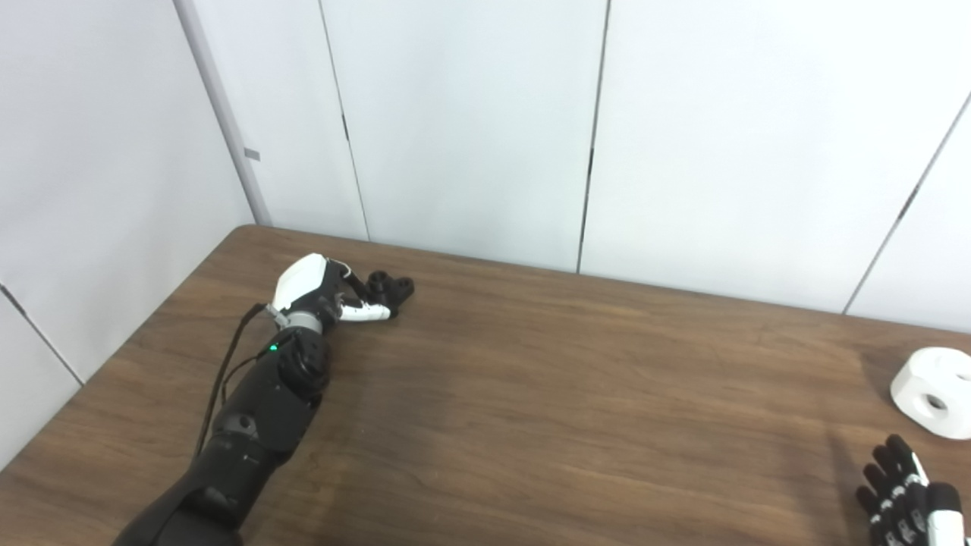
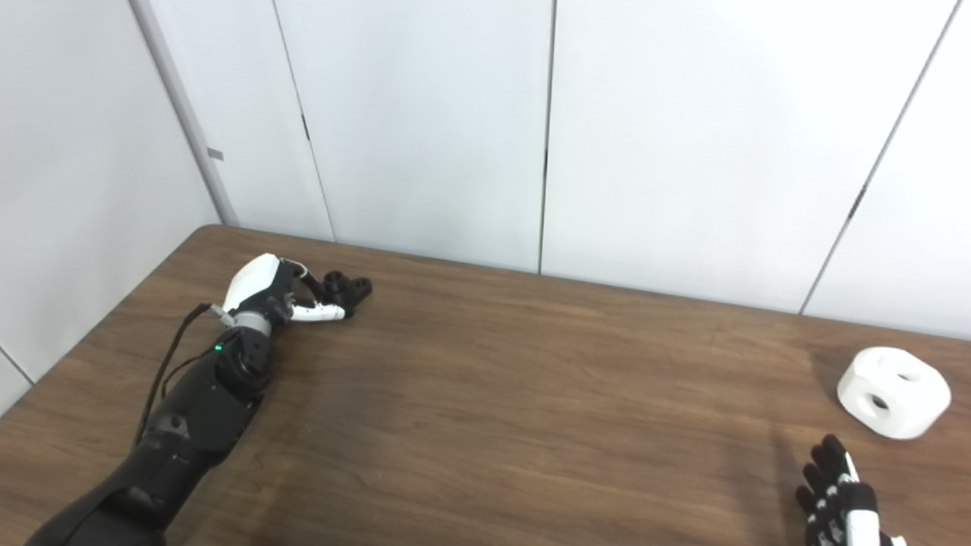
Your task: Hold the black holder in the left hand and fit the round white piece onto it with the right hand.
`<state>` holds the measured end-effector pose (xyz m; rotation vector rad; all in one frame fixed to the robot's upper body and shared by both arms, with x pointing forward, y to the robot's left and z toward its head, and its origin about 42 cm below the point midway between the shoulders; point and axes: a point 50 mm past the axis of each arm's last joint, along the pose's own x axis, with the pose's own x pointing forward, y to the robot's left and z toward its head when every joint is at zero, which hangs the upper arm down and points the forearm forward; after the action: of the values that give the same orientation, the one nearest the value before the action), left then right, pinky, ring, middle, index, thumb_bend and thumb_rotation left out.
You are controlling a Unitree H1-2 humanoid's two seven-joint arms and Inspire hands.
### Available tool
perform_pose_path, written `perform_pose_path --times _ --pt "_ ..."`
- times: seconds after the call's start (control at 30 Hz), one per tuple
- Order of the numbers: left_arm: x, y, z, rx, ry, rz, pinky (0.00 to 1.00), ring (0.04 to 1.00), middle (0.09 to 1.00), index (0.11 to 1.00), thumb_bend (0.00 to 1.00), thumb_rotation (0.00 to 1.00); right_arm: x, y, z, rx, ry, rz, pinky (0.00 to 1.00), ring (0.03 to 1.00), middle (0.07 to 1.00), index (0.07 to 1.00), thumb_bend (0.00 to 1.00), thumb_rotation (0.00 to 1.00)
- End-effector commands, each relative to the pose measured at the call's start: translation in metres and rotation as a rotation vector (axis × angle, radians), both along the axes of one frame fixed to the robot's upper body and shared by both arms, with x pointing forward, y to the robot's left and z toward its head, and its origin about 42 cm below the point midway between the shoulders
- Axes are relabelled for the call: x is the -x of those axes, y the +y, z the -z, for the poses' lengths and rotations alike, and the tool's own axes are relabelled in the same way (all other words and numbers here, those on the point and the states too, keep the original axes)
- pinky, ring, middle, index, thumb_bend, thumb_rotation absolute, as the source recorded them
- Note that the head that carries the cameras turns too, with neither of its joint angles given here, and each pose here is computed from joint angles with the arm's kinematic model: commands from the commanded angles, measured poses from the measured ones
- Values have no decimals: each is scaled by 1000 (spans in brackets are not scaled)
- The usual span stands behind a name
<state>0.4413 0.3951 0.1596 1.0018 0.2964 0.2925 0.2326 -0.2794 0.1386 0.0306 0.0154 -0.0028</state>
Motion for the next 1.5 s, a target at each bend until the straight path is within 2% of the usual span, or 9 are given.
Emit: perform_pose_path --times 0.0,0.23,0.5,0.67,1.0,1.13,1.47 --pt "-5 -4 -1 14 12 21 959 948 821 486 521 48 -2 -1 -17 1 -71 -4 1000 1000 1000 1000 540 1000" --pt "-5 -4 2 23 17 28 942 961 832 487 520 45 -4 0 -18 2 -75 -3 1000 1000 1000 1000 544 1000" --pt "3 -6 -2 13 9 63 912 928 806 487 520 45 -6 3 -18 7 -76 3 1000 1000 1000 1000 560 1000" --pt "10 -12 -8 21 9 106 919 935 811 487 520 45 -6 7 -18 11 -77 5 1000 1000 1000 1000 504 1000" --pt "23 -42 -20 -66 14 252 995 938 802 487 520 45 -9 10 -15 1 -71 1 1000 1000 1000 1000 504 1000" --pt "28 -56 -24 -61 9 288 946 938 808 486 520 46 -10 12 -14 4 -71 3 1000 1000 1000 1000 508 1000" --pt "47 -97 -22 -87 2 439 967 920 809 487 520 46 -14 19 -11 -10 -76 -7 1000 1000 1000 1000 531 1000"
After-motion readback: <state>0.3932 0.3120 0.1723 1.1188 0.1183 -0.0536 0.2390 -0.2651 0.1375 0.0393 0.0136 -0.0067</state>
